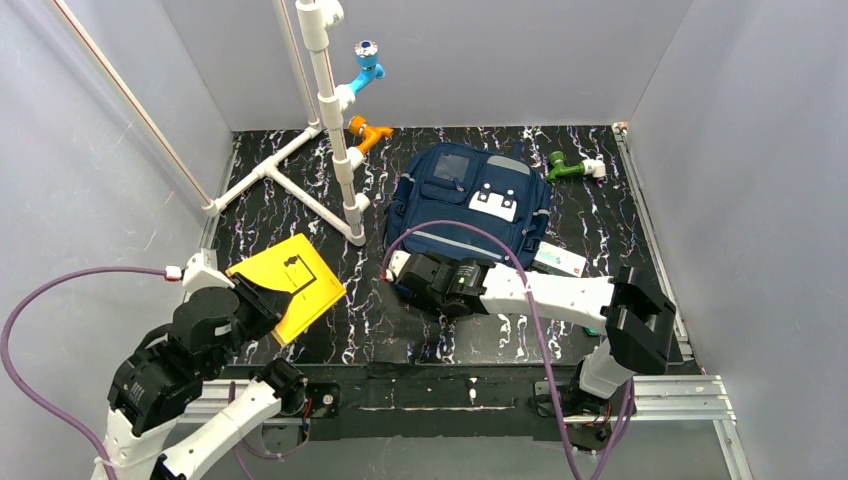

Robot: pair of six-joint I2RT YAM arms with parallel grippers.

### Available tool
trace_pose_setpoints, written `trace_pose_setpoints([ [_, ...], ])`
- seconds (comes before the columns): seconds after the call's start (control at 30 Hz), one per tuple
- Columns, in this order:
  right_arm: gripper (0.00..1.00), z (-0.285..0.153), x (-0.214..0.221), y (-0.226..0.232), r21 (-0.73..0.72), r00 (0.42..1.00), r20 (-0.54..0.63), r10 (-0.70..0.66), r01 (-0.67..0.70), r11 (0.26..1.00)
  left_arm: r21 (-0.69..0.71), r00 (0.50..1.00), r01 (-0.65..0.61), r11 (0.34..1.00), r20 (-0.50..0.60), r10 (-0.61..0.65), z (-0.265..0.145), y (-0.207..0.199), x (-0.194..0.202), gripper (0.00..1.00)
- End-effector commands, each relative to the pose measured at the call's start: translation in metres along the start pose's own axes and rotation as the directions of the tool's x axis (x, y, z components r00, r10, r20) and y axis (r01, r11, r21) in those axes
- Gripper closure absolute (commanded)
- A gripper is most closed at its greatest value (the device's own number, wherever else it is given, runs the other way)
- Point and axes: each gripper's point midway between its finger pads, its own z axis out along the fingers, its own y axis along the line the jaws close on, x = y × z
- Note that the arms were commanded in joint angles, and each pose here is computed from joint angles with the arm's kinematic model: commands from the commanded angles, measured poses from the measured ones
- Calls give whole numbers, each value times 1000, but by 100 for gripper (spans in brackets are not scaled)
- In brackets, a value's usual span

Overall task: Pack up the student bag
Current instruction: Place the book in the student bag.

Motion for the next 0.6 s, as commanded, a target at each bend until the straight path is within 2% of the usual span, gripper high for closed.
trace_pose_setpoints([
  [0.0,43,8,-7,-8,79,999,43,-17,14,997,78,997,57,995,40,-60,1,-20,-11,100],
  [0.07,51,13,-8,-8,88,999,28,-18,16,996,84,998,58,995,28,-61,1,-23,-9,100],
  [0.13,54,17,-9,-7,102,1000,21,-17,14,995,87,998,64,994,16,-66,2,-24,-7,100],
  [0.23,49,25,-5,-14,184,1000,9,-10,8,983,102,997,77,992,3,-78,4,-27,-3,100],
  [0.33,45,33,-6,-3,151,1000,3,-19,19,988,112,996,87,990,-7,-87,6,-28,0,100],
  [0.43,47,38,-3,-1,177,1000,9,-10,9,984,118,996,89,989,-18,-88,7,-31,2,100],
  [0.5,69,38,-3,-7,221,1000,6,-6,4,975,119,996,89,989,-26,-87,9,-32,5,100],
  [0.57,87,35,-7,-16,262,1000,15,15,-18,965,124,995,95,988,-40,-91,11,-33,8,100],
])
